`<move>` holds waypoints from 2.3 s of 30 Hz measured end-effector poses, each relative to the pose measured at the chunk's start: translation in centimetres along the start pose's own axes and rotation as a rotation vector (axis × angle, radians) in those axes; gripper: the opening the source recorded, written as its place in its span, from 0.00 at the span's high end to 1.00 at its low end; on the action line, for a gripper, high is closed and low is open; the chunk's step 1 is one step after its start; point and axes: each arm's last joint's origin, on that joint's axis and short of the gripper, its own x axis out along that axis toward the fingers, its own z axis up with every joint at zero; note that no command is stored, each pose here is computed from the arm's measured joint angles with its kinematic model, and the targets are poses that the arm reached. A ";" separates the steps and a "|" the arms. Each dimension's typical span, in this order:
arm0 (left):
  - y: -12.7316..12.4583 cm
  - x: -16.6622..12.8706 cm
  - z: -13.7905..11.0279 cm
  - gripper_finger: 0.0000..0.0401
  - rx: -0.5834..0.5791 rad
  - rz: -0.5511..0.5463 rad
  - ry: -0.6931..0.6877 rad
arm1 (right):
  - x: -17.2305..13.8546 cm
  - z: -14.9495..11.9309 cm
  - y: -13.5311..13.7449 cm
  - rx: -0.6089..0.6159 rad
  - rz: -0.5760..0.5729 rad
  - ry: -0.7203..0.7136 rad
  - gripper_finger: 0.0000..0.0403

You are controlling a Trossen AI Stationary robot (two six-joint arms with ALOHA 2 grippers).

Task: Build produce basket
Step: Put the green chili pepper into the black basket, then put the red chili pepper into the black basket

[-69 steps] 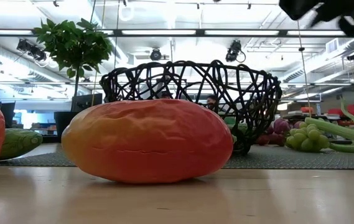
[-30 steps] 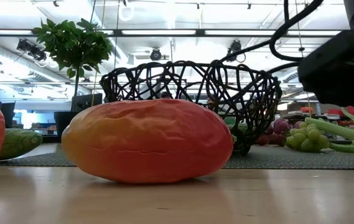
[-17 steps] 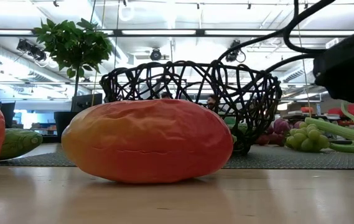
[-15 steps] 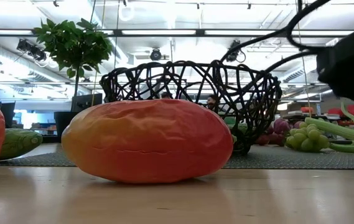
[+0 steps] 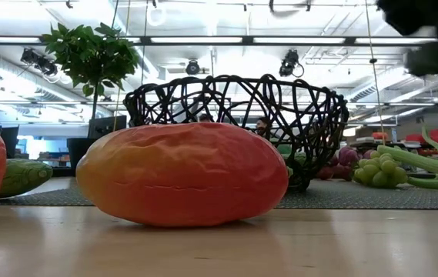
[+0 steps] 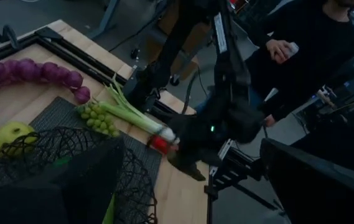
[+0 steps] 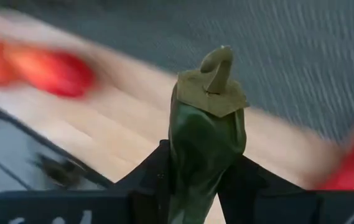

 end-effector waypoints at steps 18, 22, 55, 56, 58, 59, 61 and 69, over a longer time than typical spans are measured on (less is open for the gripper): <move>0.0 0.0 0.0 0.05 -0.071 0.000 -0.001 | -2.5 13.6 4.4 -0.052 0.390 -0.463 0.72; 0.1 0.0 -0.1 0.05 -0.072 0.008 0.010 | -1.6 15.0 4.2 -0.074 0.351 -0.442 0.69; 0.8 -0.6 -0.7 0.05 -0.062 0.074 0.078 | -2.1 5.4 0.3 0.304 -0.021 0.240 0.29; 0.9 -0.6 -0.8 0.05 -0.064 0.081 0.087 | -2.0 4.9 -0.1 0.313 -0.066 0.240 0.29; 0.9 -0.6 -0.8 0.05 -0.065 0.086 0.094 | -2.0 4.2 -0.6 0.334 -0.131 0.237 0.29; 0.9 -0.6 -0.8 0.05 -0.066 0.086 0.095 | -2.0 3.9 -0.9 0.338 -0.166 0.232 0.29; 0.9 -0.6 -0.9 0.05 -0.064 0.084 0.097 | -2.1 3.7 -1.6 0.341 -0.234 0.214 0.29; 0.9 -0.6 -0.9 0.05 -0.065 0.084 0.098 | -2.0 3.2 -3.5 0.330 -0.371 0.140 0.29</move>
